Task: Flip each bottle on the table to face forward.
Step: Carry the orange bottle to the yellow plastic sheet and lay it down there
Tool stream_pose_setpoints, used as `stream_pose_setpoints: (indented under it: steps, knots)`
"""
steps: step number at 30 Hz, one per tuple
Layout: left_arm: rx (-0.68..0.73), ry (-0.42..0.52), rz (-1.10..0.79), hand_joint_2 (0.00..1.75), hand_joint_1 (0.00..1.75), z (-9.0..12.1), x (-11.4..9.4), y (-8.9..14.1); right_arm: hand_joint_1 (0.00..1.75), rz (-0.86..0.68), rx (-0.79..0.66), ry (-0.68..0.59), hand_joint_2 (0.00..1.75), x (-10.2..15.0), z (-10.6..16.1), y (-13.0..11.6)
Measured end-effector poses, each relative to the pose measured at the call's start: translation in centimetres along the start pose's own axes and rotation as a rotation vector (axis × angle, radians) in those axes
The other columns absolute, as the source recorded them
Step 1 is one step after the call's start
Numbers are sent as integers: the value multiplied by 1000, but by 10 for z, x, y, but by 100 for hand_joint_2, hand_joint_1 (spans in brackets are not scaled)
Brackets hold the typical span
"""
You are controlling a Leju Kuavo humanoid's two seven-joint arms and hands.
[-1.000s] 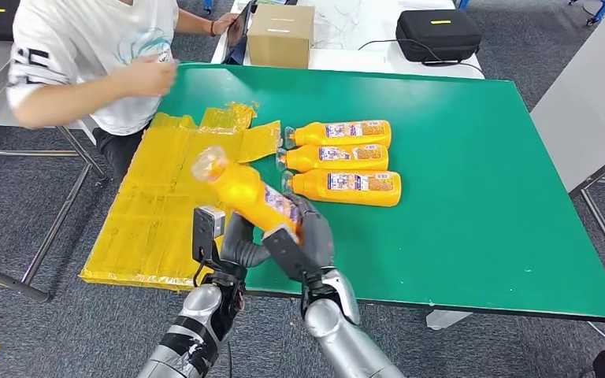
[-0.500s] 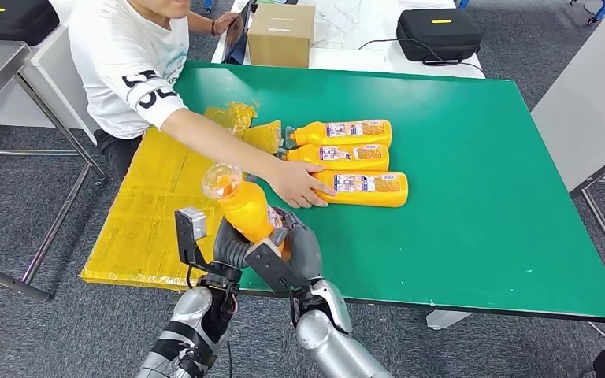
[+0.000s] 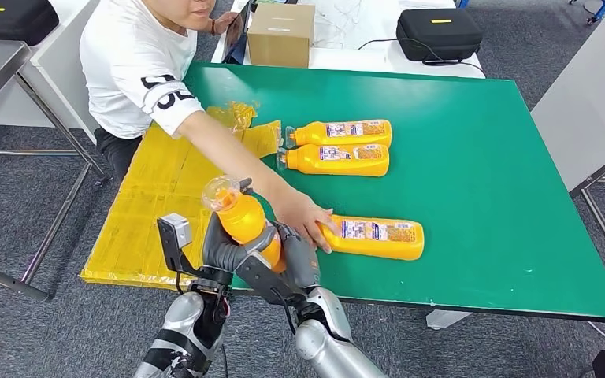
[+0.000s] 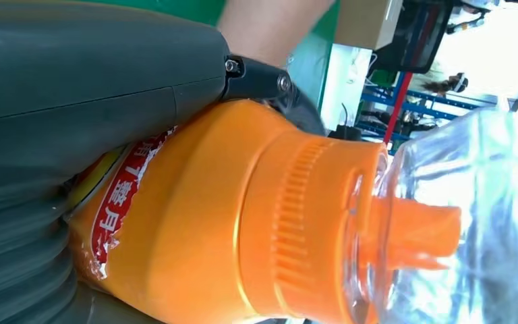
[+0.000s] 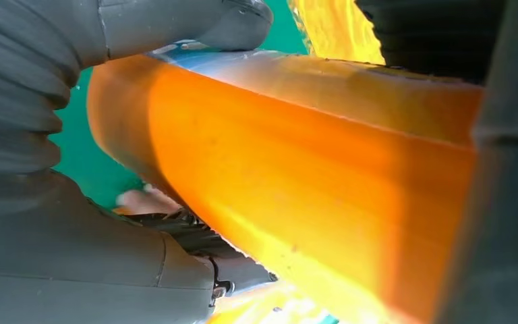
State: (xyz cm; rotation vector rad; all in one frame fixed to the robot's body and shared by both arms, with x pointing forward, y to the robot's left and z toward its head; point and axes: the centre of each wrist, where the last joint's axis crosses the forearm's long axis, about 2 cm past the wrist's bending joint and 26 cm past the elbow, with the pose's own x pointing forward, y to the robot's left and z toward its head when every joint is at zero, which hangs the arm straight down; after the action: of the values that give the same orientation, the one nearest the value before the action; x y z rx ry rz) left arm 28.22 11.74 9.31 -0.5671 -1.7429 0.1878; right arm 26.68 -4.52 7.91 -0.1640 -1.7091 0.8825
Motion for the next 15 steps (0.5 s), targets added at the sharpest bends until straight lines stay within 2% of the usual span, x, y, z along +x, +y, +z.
stream_pose_setpoints:
  steps: [15]
  knots:
    - [-11, -23, 26, 175, 175, -4, 7, 6, 0, -22, 0, 19, 175, -5, 1, 0]
